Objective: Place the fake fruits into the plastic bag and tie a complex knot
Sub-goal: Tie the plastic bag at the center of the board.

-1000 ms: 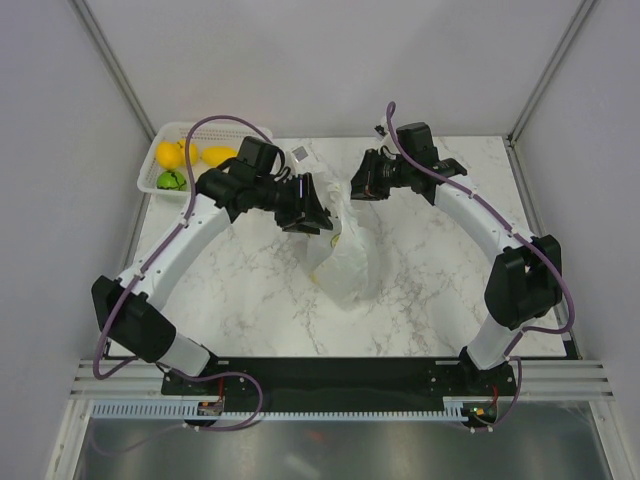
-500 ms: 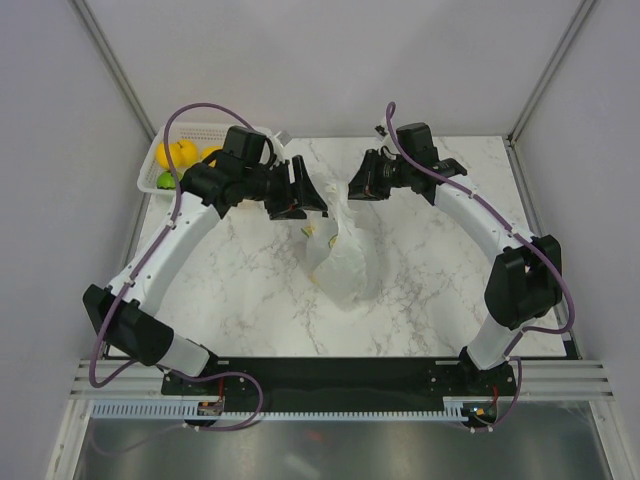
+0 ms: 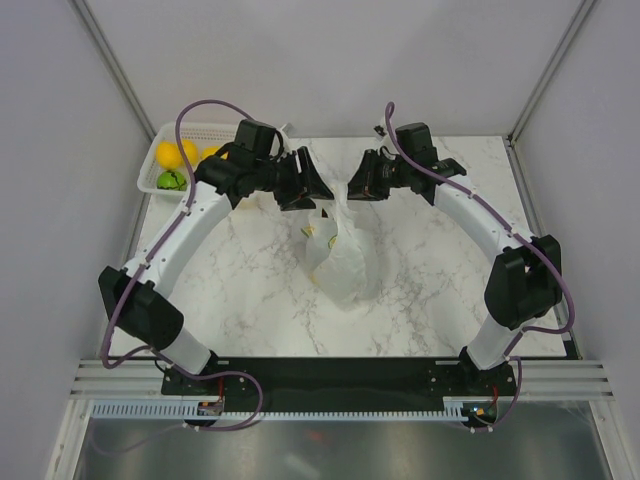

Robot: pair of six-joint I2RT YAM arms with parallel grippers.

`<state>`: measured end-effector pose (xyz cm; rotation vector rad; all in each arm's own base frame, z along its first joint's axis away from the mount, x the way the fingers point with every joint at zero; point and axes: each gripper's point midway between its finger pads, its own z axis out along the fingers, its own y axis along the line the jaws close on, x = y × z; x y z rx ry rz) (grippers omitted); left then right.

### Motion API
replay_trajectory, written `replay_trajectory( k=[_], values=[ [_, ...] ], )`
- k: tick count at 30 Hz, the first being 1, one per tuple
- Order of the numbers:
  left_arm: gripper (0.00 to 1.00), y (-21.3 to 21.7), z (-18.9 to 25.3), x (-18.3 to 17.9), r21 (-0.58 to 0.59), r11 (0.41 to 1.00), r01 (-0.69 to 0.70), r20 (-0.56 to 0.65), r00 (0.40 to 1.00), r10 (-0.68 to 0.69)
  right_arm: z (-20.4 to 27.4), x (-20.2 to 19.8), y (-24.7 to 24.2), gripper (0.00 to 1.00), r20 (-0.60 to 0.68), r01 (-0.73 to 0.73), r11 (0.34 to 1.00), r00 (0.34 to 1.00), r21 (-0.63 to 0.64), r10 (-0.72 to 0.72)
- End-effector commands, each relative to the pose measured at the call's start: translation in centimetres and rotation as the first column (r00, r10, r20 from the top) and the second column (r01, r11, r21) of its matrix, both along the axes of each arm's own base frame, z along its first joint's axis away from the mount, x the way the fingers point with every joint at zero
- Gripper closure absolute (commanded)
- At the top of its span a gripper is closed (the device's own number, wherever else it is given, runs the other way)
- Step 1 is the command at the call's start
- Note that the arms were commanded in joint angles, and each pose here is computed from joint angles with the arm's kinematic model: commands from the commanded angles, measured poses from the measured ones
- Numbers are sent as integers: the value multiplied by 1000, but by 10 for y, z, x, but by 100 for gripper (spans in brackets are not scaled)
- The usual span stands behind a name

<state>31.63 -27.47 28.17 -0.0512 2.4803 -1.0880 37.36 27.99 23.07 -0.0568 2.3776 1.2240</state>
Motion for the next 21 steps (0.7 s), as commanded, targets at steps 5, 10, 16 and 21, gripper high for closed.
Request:
replay_trajectory(
  k=[5,10,16,21],
  values=[
    [37,-12,11,13,-95,995,-22,27,999,25,22,-3,13,75,37,-46,997,998,54,44],
    [38,-17,9,11,-117,993,-13,14,1000,15,31,-6,15,75,40,-60,995,998,82,56],
    [38,-22,1,13,-125,992,-7,3,1000,8,33,-8,17,73,30,-69,992,997,103,66],
    [38,-26,-9,18,-125,992,-7,7,1000,8,38,-9,22,72,27,-75,987,997,140,72]
  ],
)
